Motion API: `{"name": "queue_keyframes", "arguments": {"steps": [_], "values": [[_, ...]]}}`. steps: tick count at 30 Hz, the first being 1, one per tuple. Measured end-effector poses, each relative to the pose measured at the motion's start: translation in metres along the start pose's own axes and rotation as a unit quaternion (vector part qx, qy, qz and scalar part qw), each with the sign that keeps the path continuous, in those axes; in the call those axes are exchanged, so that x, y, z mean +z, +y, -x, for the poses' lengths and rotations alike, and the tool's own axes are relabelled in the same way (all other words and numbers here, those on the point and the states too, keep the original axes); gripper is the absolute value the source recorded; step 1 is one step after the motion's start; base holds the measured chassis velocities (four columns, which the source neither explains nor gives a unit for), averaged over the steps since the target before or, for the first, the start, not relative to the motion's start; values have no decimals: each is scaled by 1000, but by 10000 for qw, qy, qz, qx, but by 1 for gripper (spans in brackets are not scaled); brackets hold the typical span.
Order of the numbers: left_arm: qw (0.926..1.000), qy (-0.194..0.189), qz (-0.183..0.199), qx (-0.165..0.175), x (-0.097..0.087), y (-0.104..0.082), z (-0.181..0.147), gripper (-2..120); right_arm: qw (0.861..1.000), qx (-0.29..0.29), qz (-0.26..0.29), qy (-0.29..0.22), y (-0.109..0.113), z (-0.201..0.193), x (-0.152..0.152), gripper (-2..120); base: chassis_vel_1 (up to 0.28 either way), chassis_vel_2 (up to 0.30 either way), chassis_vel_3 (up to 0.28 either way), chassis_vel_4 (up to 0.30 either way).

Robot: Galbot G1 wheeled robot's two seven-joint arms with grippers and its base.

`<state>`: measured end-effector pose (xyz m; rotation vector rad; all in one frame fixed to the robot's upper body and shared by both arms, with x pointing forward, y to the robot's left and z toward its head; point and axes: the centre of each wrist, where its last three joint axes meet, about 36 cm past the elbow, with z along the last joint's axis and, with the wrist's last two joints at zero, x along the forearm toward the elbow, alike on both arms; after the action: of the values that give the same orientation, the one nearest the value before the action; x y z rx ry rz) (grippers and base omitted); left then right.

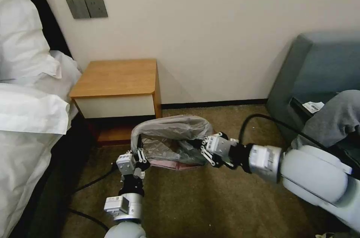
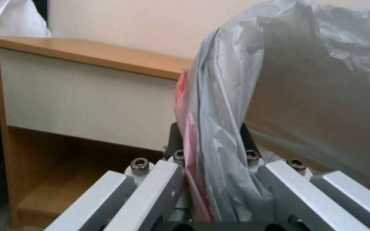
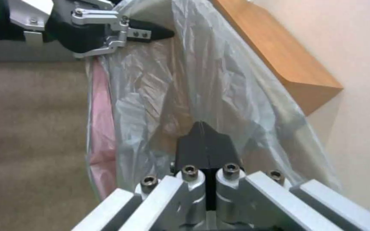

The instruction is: Pick up the garbage bag from the table and place it over the trash can.

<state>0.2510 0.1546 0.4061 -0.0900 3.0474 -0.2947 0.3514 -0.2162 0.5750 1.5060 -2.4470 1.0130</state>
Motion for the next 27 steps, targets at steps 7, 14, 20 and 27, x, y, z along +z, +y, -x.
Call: {"name": "queue_keyframes", "arguments": {"steps": [7,14,20,27], "values": [[10000,-29,44,3,6,2,10,5,9997,-148,-54,173,-1,30,-3,0,0,0,0,0],[10000,-19,40,43,8,0,11,5,9975,-318,-149,617,1,59,-6,0,0,0,0,0],[10000,-31,57,51,8,1,10,5,9948,-282,-312,928,-4,74,-4,0,0,0,0,0],[10000,-56,56,50,7,2,11,5,9927,-214,-450,1103,-8,81,-1,0,0,0,0,0]]}}
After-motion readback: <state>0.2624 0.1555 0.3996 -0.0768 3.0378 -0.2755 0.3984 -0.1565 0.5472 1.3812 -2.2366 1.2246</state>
